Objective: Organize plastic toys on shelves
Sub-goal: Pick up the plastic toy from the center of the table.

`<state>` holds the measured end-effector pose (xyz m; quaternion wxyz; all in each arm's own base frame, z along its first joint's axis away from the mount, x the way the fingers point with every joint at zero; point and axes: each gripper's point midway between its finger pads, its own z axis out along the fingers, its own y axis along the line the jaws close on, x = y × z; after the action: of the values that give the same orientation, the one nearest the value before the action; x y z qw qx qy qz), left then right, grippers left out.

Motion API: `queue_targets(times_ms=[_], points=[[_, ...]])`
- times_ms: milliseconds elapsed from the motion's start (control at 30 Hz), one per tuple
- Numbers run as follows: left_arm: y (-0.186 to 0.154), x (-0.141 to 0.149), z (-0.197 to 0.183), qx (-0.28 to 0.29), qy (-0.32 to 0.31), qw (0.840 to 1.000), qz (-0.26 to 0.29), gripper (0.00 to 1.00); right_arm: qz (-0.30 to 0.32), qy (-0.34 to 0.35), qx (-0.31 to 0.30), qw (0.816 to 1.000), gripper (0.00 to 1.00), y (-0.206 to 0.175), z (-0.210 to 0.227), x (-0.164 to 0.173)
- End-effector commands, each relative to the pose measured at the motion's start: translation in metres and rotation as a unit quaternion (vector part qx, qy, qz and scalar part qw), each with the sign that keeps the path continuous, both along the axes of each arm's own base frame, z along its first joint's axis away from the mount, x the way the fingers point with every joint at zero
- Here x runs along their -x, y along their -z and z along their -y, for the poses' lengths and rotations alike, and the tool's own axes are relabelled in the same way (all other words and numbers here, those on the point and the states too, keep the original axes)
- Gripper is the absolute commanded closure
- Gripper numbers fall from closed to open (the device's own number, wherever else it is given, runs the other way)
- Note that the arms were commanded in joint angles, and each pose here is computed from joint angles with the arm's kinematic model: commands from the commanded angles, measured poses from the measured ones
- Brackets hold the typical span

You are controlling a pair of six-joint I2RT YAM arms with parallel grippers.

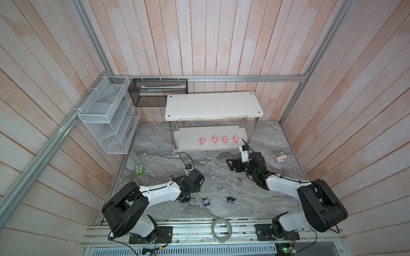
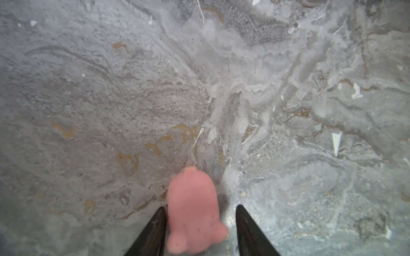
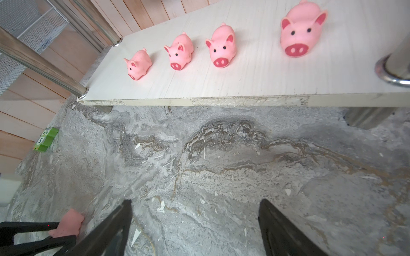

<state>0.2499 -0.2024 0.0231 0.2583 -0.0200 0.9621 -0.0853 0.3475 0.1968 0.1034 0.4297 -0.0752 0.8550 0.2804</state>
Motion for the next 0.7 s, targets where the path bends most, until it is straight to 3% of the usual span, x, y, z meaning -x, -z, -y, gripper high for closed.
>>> queue_targets(times_ms=[0,400,667], points=[[0.001,-0.004,0.001,-0.012,-0.001,1.0,0.003,0.55,0.01,-0.004,-0.011,1.0,0.11,-0.01,-0.005,-0.008],[-0.017,-0.016,0.006,-0.024,0.017,0.999,0.03,0.64,0.007,-0.005,-0.009,1.0,0.11,-0.008,-0.006,-0.011],[-0.072,-0.053,0.013,-0.009,0.038,0.993,0.112,0.65,0.004,-0.005,-0.01,1.0,0.11,-0.005,-0.007,-0.01]])
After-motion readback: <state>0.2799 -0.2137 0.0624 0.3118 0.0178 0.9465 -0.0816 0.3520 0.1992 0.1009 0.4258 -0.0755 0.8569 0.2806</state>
